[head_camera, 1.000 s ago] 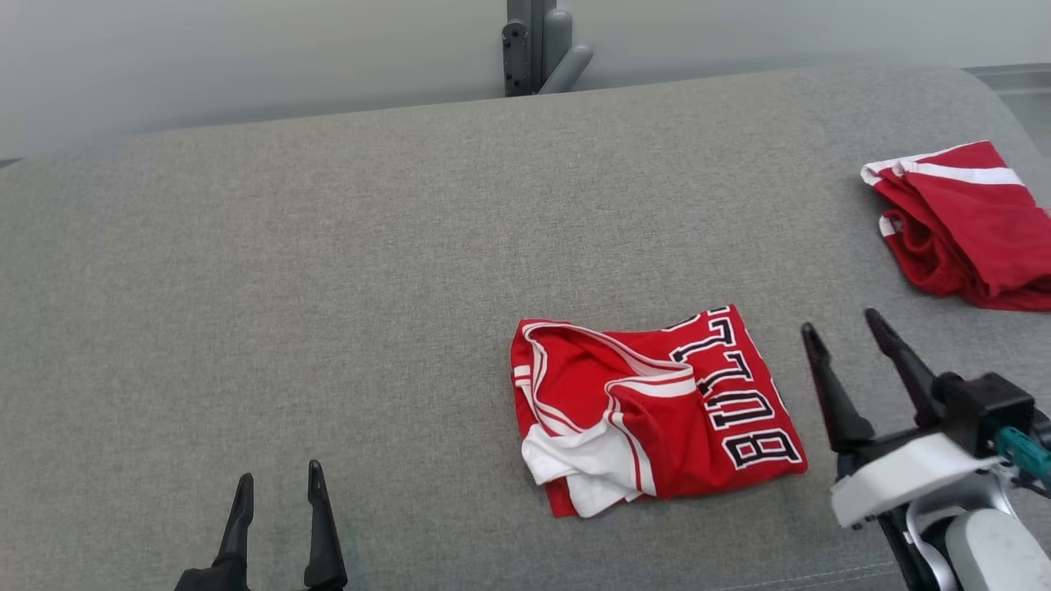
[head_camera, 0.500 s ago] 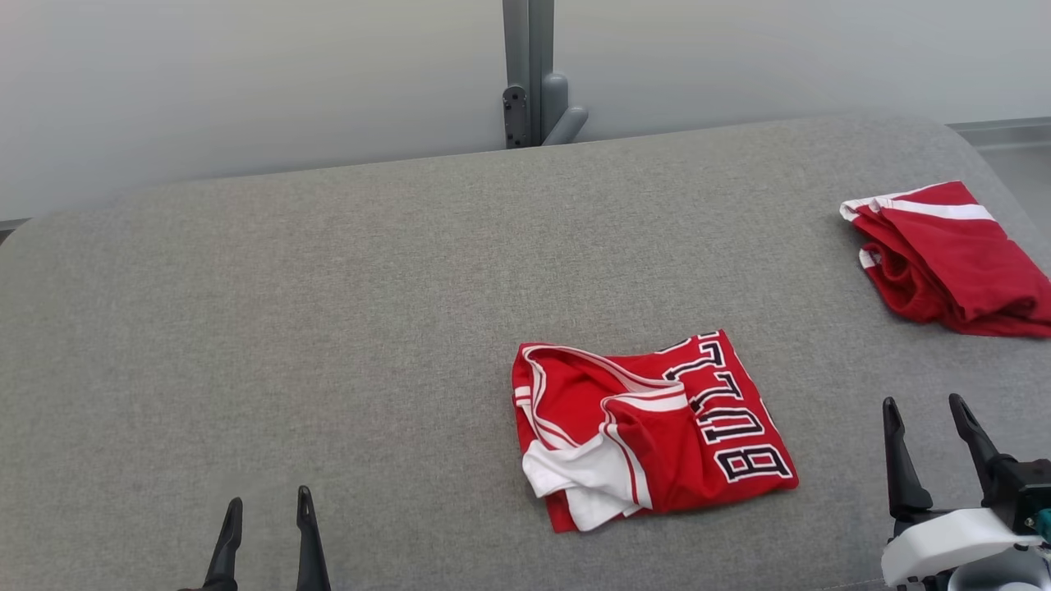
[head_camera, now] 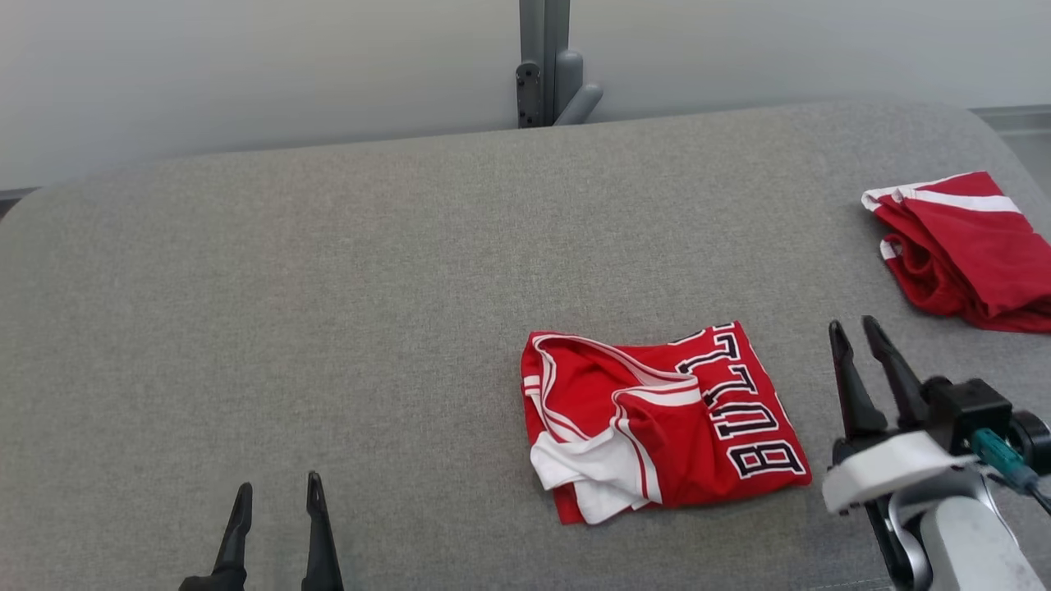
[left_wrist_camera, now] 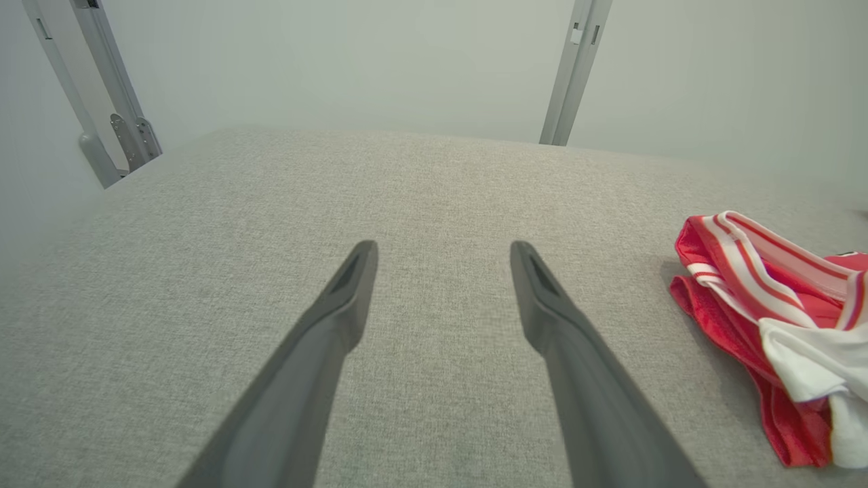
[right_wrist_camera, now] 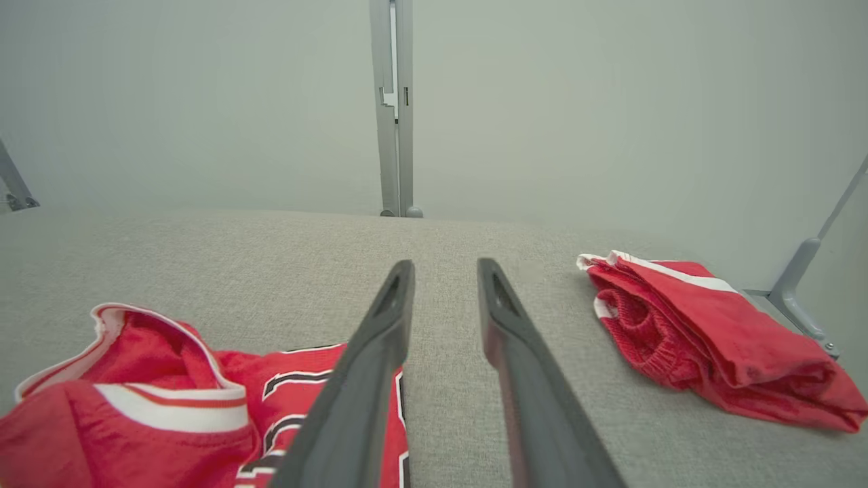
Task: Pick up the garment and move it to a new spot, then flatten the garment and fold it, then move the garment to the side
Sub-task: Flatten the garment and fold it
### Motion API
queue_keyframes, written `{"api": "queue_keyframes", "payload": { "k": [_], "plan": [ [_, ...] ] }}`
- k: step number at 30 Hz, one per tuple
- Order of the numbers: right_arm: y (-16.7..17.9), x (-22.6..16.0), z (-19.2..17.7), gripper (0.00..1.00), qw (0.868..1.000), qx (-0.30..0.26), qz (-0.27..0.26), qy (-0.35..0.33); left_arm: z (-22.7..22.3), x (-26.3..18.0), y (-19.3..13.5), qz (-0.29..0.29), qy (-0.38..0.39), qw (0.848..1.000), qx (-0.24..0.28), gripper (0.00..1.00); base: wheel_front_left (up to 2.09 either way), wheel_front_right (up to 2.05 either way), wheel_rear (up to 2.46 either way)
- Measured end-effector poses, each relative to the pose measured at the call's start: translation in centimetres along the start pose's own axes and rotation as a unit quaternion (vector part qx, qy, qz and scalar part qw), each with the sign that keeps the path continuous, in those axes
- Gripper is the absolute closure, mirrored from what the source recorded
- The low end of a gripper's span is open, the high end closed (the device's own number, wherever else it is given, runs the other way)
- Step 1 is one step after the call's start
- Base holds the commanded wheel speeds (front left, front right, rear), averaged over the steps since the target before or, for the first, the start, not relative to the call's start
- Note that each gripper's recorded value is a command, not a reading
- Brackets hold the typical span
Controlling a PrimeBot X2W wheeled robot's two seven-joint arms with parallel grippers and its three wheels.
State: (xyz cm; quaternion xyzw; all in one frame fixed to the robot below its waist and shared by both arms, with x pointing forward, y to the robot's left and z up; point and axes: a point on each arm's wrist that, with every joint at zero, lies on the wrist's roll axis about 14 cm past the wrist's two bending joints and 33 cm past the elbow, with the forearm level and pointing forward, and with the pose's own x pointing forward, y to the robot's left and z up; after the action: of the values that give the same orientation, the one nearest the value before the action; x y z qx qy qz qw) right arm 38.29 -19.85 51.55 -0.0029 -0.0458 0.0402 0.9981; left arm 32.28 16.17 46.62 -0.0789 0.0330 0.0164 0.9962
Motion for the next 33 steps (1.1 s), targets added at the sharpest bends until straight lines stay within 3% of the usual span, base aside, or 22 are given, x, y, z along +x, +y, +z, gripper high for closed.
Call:
{"api": "queue_keyframes", "payload": {
  "k": [5,11,22,27,33],
  "plan": [
    [2.3,3.5,-1.1,1.00,0.999,-0.016,0.048,0.017,-0.3,1.6,-0.8,-0.012,0.005,1.000,0.000,0.00,0.00,0.00,0.00],
    [4.9,5.0,-5.2,1.00,0.993,-0.021,0.091,0.076,-1.0,3.1,-0.5,-0.009,0.015,1.000,0.004,0.00,0.00,0.00,0.00],
    [12.6,2.4,-10.4,1.00,0.969,-0.003,0.199,0.150,-1.7,3.1,0.9,0.018,0.028,0.999,0.002,0.00,0.00,0.00,0.00],
    [17.0,0.2,-11.0,1.00,0.950,0.003,0.266,0.162,-1.5,3.2,1.0,0.020,0.023,1.000,0.000,0.00,0.00,0.00,0.00],
    [20.1,-0.9,-11.2,1.00,0.936,0.010,0.309,0.170,-1.2,2.8,1.3,0.028,0.020,0.999,-0.003,0.00,0.00,0.00,0.00]
  ]
}}
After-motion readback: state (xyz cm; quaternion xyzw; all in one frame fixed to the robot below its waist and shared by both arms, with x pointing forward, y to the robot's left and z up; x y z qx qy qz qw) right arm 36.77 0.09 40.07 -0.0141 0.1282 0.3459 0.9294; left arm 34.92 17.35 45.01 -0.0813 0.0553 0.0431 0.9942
